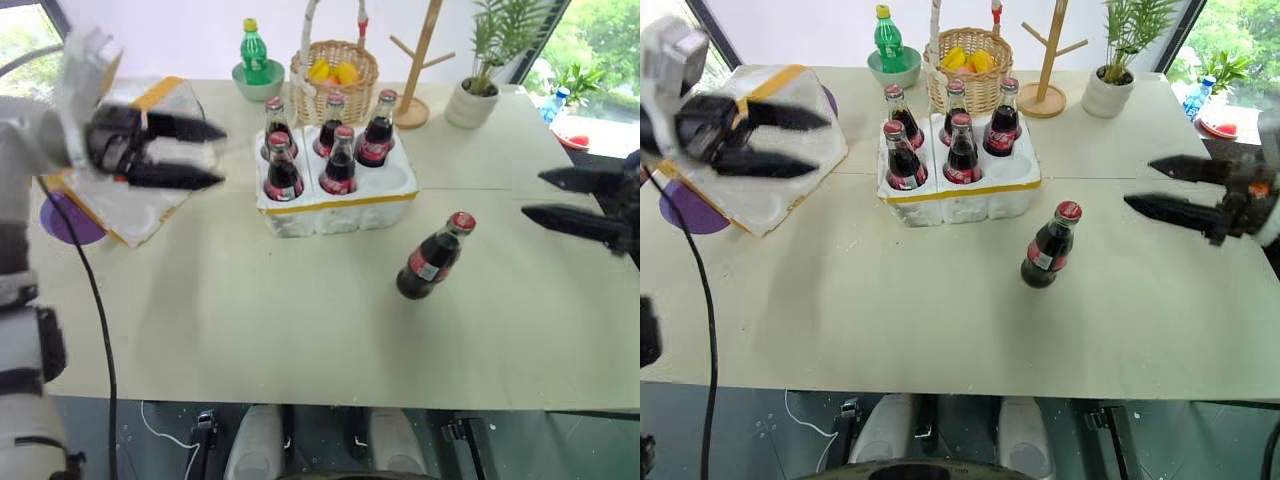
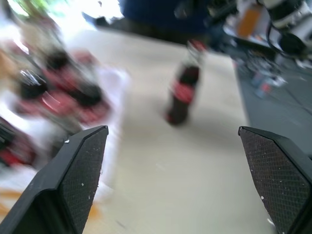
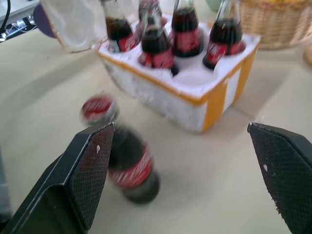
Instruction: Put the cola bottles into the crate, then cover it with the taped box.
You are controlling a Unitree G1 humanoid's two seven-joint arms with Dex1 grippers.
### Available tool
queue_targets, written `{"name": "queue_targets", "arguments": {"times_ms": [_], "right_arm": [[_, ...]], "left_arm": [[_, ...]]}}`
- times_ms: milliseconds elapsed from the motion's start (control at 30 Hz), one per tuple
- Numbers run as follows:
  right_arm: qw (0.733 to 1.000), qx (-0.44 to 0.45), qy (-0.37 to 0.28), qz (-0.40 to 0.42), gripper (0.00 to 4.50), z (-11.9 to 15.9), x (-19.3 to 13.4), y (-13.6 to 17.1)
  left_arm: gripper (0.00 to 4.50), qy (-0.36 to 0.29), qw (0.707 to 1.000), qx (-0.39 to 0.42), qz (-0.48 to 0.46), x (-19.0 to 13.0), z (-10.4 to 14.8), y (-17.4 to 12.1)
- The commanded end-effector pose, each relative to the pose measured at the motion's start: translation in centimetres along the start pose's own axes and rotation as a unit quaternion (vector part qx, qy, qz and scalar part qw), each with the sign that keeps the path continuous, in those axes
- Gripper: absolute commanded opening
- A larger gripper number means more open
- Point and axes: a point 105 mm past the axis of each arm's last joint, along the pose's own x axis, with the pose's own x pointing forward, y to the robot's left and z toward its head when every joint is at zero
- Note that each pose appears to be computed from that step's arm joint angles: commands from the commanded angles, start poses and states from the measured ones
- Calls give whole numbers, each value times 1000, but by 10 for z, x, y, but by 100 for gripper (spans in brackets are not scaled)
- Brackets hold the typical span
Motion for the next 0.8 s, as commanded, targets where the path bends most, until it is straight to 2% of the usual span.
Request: {"name": "queue_targets", "arguments": {"times_ms": [33,300,667,800], "right_arm": [[1000,-28,-13,-1,450,-4,6,20],[999,18,-30,-36,450,-48,44,38],[996,70,-49,-17,450,-70,90,47],[996,77,-48,-20,450,-74,111,41]], "left_arm": [[448,21,999,33,-28,9,3,-17],[448,17,998,52,-32,33,-5,-16],[448,14,997,63,-30,37,-2,-14],[448,11,997,64,-30,39,-2,-13]]}}
